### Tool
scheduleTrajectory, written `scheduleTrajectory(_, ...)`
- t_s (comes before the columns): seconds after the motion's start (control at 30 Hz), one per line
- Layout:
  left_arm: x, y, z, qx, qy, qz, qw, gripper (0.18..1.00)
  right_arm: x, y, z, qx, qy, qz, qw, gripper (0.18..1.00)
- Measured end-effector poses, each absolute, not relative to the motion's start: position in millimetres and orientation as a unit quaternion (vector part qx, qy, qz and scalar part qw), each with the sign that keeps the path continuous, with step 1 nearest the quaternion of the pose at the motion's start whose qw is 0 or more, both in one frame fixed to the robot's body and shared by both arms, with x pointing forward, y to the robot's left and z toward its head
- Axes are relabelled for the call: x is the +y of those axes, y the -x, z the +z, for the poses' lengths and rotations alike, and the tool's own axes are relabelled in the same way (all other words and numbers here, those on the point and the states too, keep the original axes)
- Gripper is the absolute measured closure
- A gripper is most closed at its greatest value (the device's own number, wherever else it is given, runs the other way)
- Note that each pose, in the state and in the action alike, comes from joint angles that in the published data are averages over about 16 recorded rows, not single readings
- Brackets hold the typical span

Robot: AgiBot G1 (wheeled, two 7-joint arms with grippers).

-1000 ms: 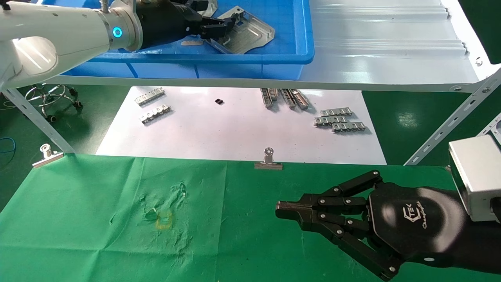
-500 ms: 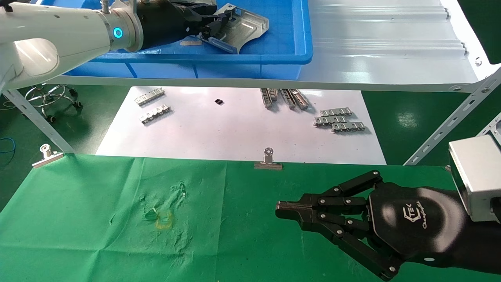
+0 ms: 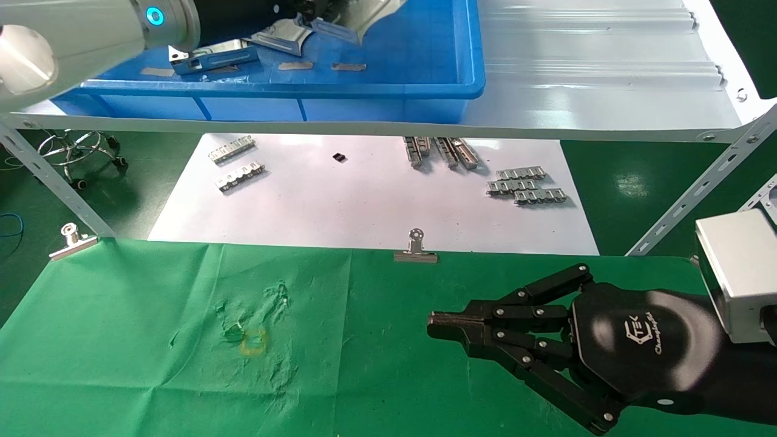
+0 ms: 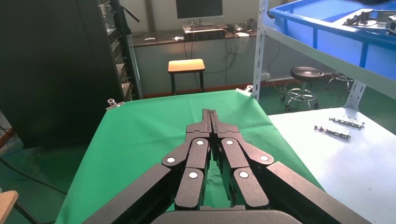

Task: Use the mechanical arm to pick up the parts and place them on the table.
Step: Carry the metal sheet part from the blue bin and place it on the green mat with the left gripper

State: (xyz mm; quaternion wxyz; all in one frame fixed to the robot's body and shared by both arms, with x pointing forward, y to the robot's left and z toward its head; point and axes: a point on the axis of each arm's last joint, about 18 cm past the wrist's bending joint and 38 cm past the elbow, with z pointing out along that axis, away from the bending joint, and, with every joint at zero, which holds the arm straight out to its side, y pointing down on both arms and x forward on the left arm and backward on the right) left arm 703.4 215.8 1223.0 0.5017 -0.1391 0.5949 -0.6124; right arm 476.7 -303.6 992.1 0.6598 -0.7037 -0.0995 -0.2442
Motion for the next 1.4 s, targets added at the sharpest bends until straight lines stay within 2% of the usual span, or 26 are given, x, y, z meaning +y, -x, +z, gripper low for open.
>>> scheduleTrajectory(0.17,236.7,-680.7,1224.7,0.600,0.097,-0.631,0.483,0.909,-303.6,-476.7,992.1,-0.100,0.704,-0.244,0.660,0.987)
scheduleTrajectory(0.37,265.2,-642.0,1209.4,0.623,0.005,-0.631,0.462,0.910,-303.6,-476.7,992.1,-0.100,0.704,-0.244,0.660,0.987)
scheduleTrajectory(0.57,293.4,-604.6,1181.5,0.646,-0.095,-0.604,0.458,0.911,-303.6,-476.7,992.1,-0.100,0.704,-0.244,0.660,0.987)
scheduleTrajectory(0.8,323.8,-575.6,1142.4,0.664,-0.178,-0.550,0.474,0.911,-303.6,-476.7,992.1,-0.100,0.704,-0.244,0.660,0.987)
scheduleTrajectory(1.1,352.9,-560.7,1073.3,0.706,-0.223,-0.476,0.475,0.912,-303.6,-476.7,992.1,-0.100,0.704,-0.244,0.660,0.987)
scheduleTrajectory(1.4,364.6,-572.3,994.8,0.767,-0.246,-0.403,0.435,0.912,-303.6,-476.7,992.1,-0.100,0.704,-0.244,0.660,0.987)
